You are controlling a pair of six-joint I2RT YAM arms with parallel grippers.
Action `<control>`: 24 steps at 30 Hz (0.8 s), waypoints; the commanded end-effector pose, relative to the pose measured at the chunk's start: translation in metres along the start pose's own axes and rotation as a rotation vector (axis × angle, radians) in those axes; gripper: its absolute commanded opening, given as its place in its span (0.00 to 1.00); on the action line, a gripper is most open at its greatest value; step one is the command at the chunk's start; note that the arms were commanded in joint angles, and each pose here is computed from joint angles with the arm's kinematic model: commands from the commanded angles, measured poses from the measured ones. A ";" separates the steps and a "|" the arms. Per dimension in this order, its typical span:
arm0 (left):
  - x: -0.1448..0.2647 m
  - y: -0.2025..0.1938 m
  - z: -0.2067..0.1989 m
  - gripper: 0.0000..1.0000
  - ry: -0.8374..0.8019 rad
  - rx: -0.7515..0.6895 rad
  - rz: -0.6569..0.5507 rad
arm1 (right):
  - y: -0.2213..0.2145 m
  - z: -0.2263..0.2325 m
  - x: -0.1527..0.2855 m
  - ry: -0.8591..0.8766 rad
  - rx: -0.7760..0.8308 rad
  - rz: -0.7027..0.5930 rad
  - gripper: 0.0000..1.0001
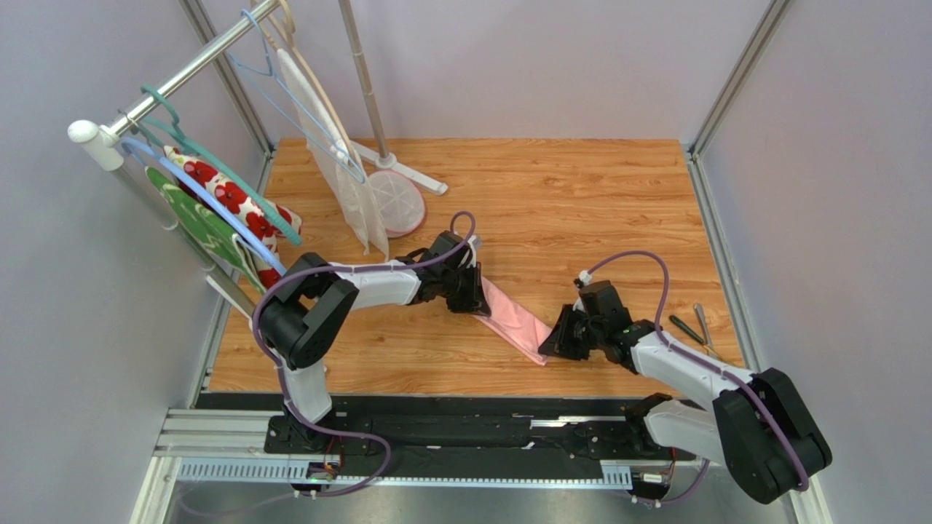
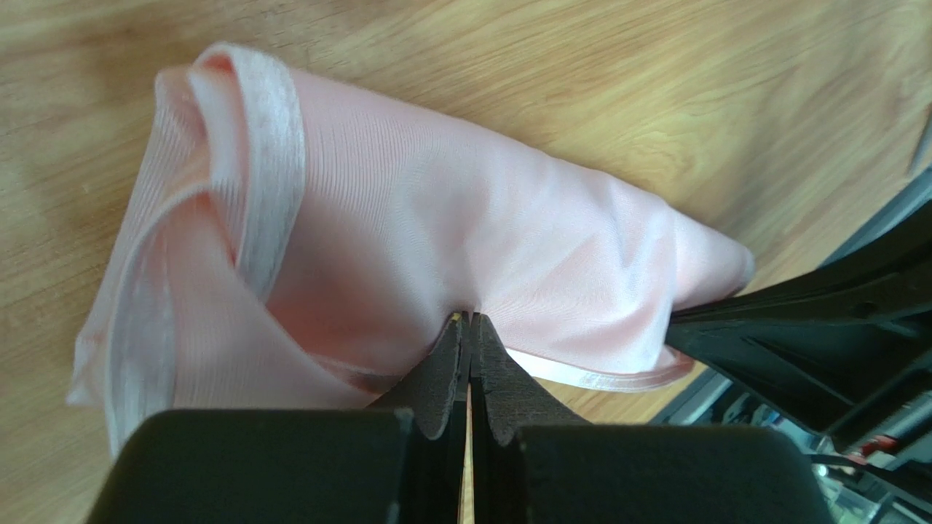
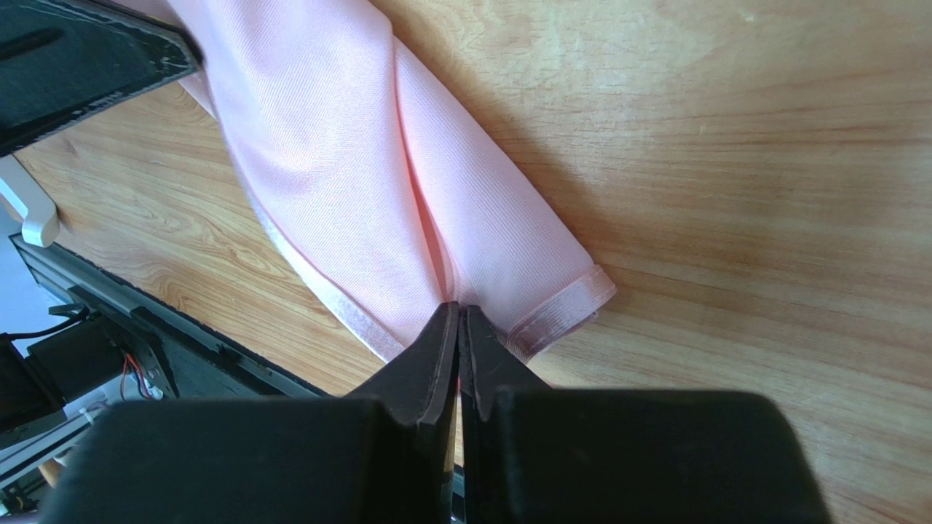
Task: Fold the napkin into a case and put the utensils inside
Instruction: Stuff the top corner of the smaller-rectangle-folded napkin at the center of the board.
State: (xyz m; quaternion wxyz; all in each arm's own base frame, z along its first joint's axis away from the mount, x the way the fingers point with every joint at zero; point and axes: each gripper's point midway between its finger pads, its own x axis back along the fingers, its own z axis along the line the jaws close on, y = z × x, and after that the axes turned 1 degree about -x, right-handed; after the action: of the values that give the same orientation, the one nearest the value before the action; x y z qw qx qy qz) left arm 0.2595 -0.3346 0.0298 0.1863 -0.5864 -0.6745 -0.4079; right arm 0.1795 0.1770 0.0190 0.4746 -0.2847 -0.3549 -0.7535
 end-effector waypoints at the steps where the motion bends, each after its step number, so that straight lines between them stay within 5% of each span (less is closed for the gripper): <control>1: -0.006 -0.008 0.031 0.00 0.094 -0.064 0.032 | 0.002 -0.024 0.000 -0.118 0.042 -0.022 0.05; 16: 0.007 0.006 0.008 0.00 0.039 -0.111 0.003 | 0.040 0.055 0.037 0.099 0.103 -0.101 0.20; 24: -0.003 0.000 0.017 0.00 0.057 -0.082 0.018 | 0.012 0.048 0.008 0.157 0.047 0.041 0.19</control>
State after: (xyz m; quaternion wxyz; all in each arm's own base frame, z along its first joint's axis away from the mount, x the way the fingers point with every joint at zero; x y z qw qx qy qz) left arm 0.2600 -0.3281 0.0241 0.1748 -0.5961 -0.6485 -0.4398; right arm 0.1998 0.1976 0.0614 0.4958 -0.2392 -0.3516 -0.7572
